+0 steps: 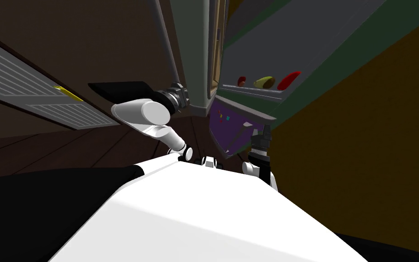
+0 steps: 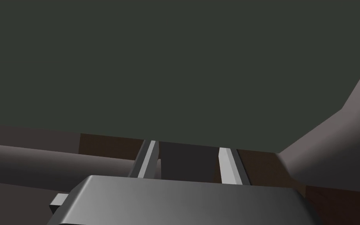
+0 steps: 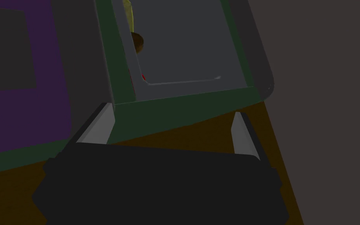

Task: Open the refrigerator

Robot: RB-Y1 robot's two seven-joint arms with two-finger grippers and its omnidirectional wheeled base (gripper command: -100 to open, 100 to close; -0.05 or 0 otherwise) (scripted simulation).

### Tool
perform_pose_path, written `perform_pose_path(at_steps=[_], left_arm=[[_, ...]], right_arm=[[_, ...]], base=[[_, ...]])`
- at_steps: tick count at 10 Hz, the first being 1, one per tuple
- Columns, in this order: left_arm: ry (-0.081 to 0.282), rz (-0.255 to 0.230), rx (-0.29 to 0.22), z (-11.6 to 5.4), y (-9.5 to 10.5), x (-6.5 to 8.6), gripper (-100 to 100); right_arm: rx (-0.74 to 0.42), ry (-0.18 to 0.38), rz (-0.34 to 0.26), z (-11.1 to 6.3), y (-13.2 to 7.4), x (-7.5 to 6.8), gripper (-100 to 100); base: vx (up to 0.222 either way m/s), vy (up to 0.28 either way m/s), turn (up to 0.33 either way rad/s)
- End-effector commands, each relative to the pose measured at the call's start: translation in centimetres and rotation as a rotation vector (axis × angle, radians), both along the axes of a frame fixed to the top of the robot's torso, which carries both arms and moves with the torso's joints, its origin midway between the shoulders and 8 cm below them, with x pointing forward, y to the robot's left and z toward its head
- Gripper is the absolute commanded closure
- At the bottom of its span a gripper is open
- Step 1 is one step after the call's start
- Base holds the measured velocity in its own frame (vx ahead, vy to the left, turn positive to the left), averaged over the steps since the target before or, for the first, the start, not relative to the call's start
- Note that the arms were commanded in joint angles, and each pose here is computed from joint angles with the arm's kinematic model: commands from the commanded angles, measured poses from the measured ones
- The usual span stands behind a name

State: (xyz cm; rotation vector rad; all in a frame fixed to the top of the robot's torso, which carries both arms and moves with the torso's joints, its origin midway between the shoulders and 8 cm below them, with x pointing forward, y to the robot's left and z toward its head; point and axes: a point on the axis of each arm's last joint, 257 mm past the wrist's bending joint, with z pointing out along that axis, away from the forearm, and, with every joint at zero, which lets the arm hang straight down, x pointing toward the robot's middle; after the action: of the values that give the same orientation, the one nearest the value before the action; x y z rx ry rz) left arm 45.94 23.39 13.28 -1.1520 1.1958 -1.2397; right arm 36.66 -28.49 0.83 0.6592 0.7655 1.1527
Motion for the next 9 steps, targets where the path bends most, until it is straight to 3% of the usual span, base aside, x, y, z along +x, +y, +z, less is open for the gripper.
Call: perform_pose_path(at_steps=[1,2,3,5,6,8,9], left_arm=[[-0.016,-0.053,0.003,0.7,-1.9,0.7,100],[-0.016,-0.083,0.003,0.7,-2.9,1.0,100],[-0.016,-0.083,0.003,0.7,-2.9,1.0,100],[-0.016,-0.143,0.001,0.6,-4.8,1.5,100],[-0.016,-0.143,0.001,0.6,-4.8,1.5,100],[-0.015,-0.202,-0.002,0.6,-6.8,1.9,100],[-0.015,-0.202,-0.002,0.6,-6.8,1.9,100]], right_arm=[[0.0,0.0,0.0,0.0,0.0,0.0,0],[0.0,0.0,0.0,0.0,0.0,0.0,0],[0.0,0.0,0.0,0.0,0.0,0.0,0],[0.0,0.0,0.0,0.0,0.0,0.0,0],[0.0,0.0,0.0,0.0,0.0,0.0,0],[0.0,0.0,0.0,0.0,0.0,0.0,0],[0.0,0.0,0.0,0.0,0.0,0.0,0]], base=[[-0.038,0.345,-0.045],[0.005,0.375,-0.102],[0.048,0.383,-0.049],[0.043,0.412,-0.078],[-0.01,0.373,-0.06],[-0.012,0.394,-0.082],[0.047,0.345,-0.071]])
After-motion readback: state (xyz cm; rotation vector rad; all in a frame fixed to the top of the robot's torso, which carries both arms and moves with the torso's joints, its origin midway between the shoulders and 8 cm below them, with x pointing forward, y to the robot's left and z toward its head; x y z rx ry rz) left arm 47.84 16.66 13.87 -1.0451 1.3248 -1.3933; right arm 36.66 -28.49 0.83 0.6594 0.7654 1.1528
